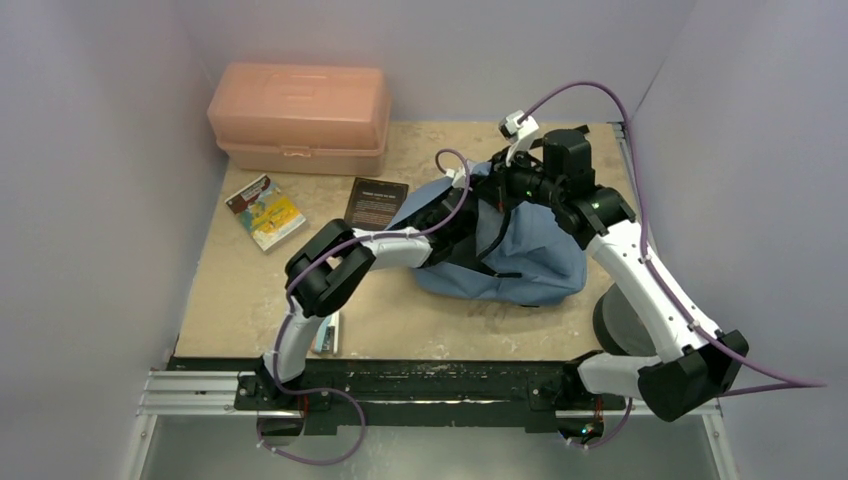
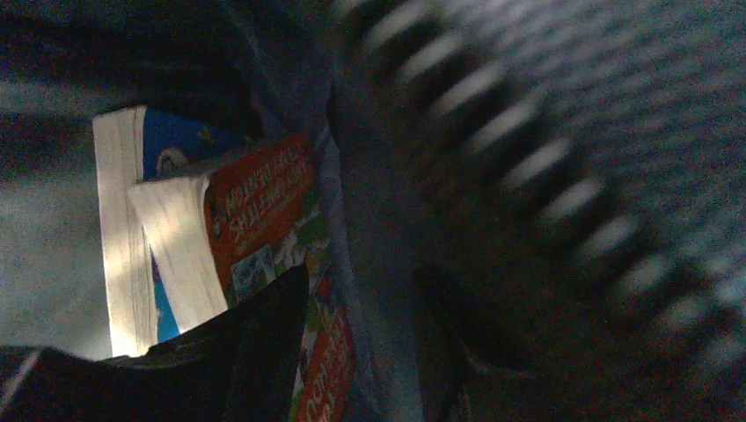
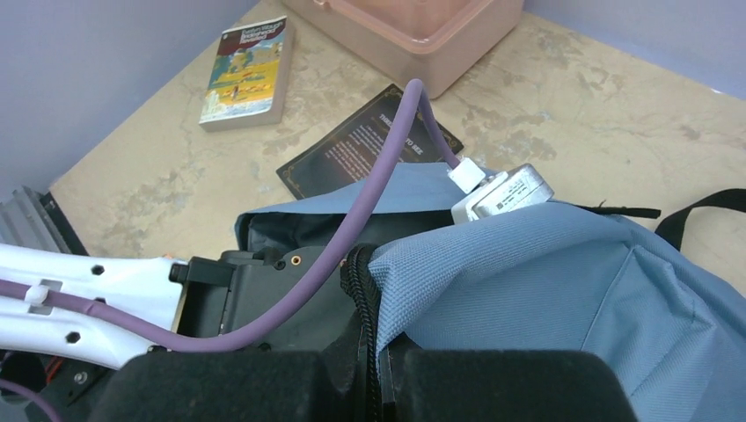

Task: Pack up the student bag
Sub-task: Place the book in the student bag.

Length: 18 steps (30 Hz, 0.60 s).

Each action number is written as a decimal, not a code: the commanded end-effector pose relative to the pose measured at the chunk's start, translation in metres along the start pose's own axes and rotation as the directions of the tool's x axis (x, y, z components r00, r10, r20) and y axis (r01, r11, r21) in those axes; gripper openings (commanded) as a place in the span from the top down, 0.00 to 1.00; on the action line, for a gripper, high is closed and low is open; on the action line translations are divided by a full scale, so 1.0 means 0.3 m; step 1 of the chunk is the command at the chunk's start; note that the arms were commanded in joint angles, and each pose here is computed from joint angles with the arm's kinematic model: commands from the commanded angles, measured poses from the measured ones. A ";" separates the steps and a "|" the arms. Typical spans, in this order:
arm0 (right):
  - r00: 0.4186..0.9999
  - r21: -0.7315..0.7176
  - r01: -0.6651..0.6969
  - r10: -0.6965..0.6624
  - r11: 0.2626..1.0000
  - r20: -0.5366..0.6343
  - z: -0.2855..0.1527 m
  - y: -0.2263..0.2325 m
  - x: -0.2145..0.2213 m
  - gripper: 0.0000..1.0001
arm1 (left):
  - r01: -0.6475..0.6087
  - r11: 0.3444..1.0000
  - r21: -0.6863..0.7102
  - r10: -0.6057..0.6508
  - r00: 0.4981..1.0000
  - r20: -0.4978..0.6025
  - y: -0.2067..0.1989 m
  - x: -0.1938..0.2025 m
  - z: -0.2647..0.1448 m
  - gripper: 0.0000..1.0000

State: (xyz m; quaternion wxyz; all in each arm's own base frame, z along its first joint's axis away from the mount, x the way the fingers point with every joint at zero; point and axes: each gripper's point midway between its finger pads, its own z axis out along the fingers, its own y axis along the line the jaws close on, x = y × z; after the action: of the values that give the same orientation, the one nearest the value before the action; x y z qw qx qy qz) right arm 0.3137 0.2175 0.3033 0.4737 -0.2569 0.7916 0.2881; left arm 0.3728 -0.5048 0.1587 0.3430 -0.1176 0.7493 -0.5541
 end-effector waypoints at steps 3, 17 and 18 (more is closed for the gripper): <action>0.991 0.101 0.023 -0.036 0.995 0.130 -0.034 -0.031 -0.120 1.00 | 0.035 0.998 -0.046 -0.038 0.997 -0.069 0.012 0.024 -0.068 0.46; 0.988 0.637 -0.046 -0.058 0.770 0.142 -0.137 -0.449 0.000 0.91 | -0.129 0.975 -0.181 0.096 0.979 -0.182 0.032 -0.107 -0.578 0.28; 0.988 0.642 -0.056 -0.048 0.765 0.144 -0.141 -0.471 0.002 0.91 | -0.127 0.976 -0.176 0.095 0.979 -0.180 0.038 -0.114 -0.612 0.29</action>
State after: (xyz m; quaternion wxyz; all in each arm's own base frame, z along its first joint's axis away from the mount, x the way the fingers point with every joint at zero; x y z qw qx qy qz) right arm 0.3574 0.1216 0.2521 0.5258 -0.1056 0.8419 0.0596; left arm 0.3159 -0.3685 0.1930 0.3094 -0.1021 0.8177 -0.4746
